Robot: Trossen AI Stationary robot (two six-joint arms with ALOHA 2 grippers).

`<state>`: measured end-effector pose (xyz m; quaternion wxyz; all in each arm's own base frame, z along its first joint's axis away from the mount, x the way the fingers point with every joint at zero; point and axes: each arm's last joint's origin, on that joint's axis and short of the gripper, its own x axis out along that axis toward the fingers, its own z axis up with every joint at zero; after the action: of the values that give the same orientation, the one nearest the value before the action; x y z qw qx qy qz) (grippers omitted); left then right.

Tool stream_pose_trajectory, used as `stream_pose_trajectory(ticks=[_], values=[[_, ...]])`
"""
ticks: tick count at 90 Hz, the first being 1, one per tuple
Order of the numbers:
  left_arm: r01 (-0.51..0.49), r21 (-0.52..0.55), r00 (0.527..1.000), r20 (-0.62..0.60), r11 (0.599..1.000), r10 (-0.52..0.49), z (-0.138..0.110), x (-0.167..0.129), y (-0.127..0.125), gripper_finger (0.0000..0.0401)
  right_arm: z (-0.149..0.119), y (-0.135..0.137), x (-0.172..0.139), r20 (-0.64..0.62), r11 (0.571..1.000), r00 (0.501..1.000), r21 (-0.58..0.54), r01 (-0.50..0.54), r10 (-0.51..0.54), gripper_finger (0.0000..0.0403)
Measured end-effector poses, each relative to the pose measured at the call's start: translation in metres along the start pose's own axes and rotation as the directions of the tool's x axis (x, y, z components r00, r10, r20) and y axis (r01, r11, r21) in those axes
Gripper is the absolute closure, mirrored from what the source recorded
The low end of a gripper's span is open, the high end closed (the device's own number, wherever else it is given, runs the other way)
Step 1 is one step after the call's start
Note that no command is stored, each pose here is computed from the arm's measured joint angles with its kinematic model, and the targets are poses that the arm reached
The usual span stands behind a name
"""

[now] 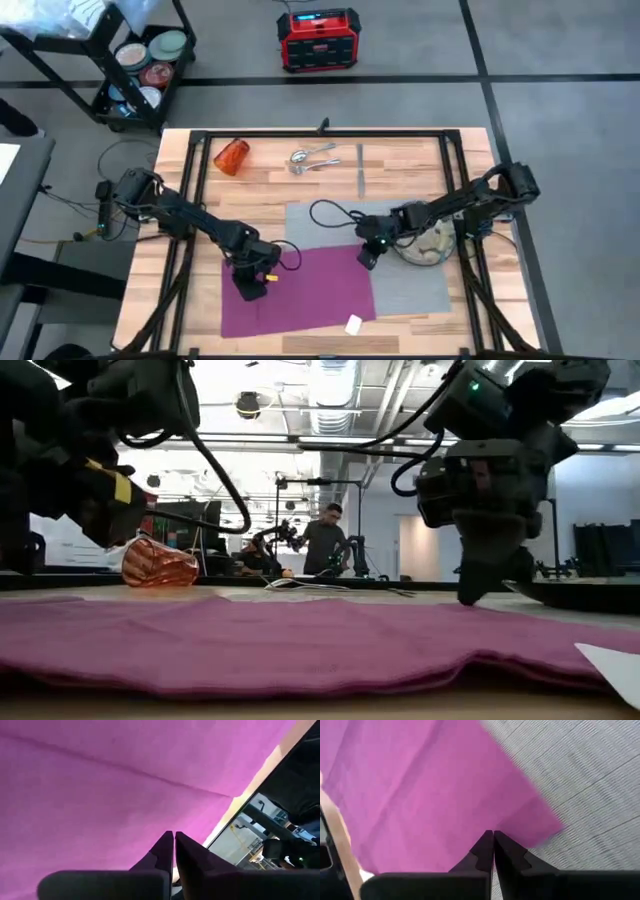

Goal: Set table place
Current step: Fold the violet table napkin

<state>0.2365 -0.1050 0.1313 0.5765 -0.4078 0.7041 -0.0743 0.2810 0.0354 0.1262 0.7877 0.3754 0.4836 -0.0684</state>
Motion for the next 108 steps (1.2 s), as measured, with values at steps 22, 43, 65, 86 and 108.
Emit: stream_pose_trajectory(ticks=[22,43,65,86,108], values=[[0.066,0.017,0.997,0.035,0.998,-0.066,0.001,0.003,-0.011,0.0401,0.020,-0.019,-0.006,0.047,0.999,0.999,0.043,0.024,-0.026,0.0403],[0.171,0.094,0.980,0.088,0.981,-0.180,0.008,0.001,-0.023,0.0401,0.043,-0.042,-0.018,0.127,0.995,0.991,0.095,0.031,-0.043,0.0403],[0.120,0.100,0.987,0.093,0.988,-0.129,0.013,-0.009,-0.010,0.0401,0.016,0.000,-0.033,0.044,0.995,0.995,-0.039,-0.093,0.095,0.0403],[-0.092,0.065,0.994,0.068,0.994,0.087,0.004,-0.007,0.010,0.0401,-0.019,0.025,-0.014,-0.065,0.991,0.992,-0.067,-0.114,0.110,0.0403],[-0.232,0.027,0.965,0.129,0.972,0.227,0.001,-0.008,0.016,0.0401,-0.023,0.029,0.007,-0.063,0.989,0.988,-0.032,-0.142,0.140,0.0403]])
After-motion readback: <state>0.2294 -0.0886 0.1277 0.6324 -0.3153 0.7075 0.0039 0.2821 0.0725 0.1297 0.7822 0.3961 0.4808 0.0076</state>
